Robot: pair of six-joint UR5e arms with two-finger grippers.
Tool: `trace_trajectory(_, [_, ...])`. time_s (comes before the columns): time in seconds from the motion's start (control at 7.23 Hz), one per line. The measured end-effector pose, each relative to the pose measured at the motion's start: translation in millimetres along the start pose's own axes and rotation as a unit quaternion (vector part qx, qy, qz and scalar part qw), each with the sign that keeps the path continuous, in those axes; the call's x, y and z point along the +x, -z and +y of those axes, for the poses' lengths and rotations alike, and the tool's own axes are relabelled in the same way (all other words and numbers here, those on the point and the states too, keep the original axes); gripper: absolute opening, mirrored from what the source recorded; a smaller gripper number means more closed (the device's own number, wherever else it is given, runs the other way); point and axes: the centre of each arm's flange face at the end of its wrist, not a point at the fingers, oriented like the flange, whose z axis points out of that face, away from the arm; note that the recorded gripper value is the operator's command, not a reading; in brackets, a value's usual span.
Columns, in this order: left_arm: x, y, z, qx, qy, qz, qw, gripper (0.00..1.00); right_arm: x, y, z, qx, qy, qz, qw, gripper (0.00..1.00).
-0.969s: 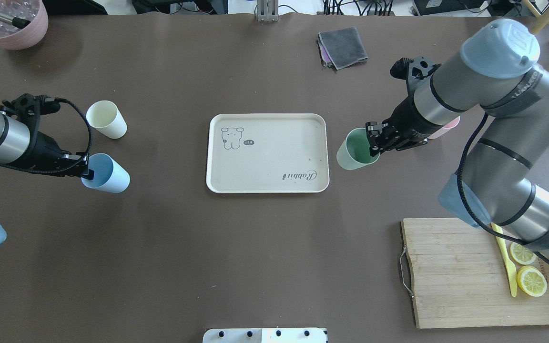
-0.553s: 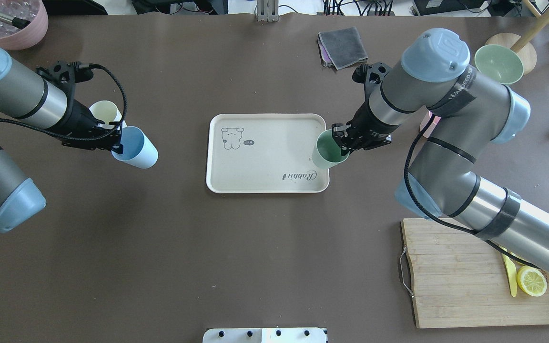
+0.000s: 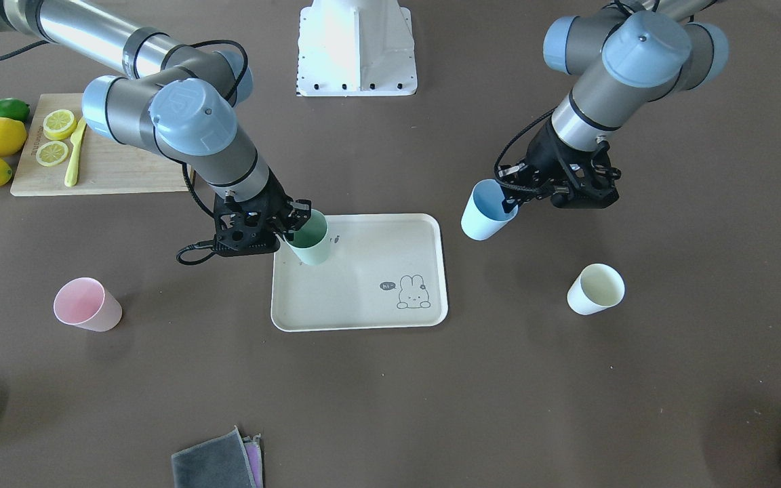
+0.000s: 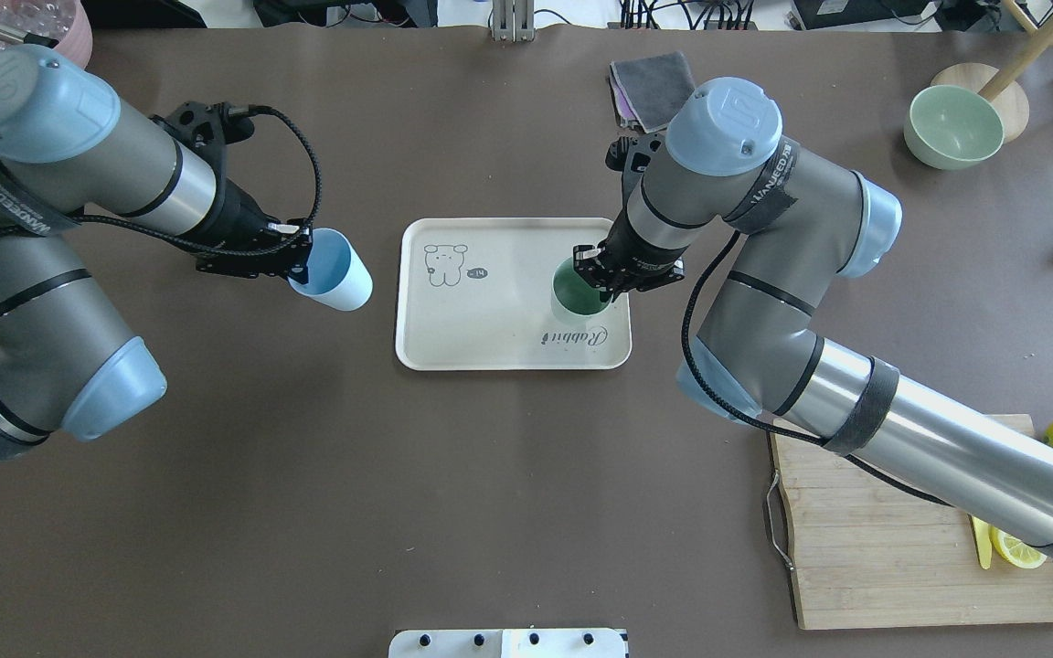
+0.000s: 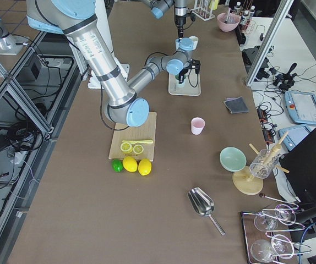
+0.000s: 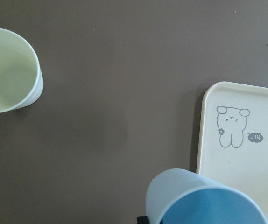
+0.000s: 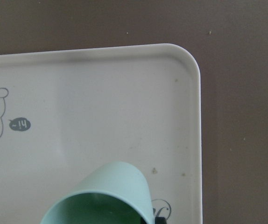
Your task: Place all cups on tray
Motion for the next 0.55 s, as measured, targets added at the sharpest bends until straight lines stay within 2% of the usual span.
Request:
trace_trajectory(0.28, [45,-13,14,0.004,0.007,-0.004,1.0000,0.00,-3,-11,0,0.005,0.000,-0.001,1.0000,1.00])
trace_trajectory(0.55, [75,-34,22,0.011,0.015,-0.011,0.9998,0.00,-8,11,-17,0.014,-0.026,-0.014,0.9995,1.00])
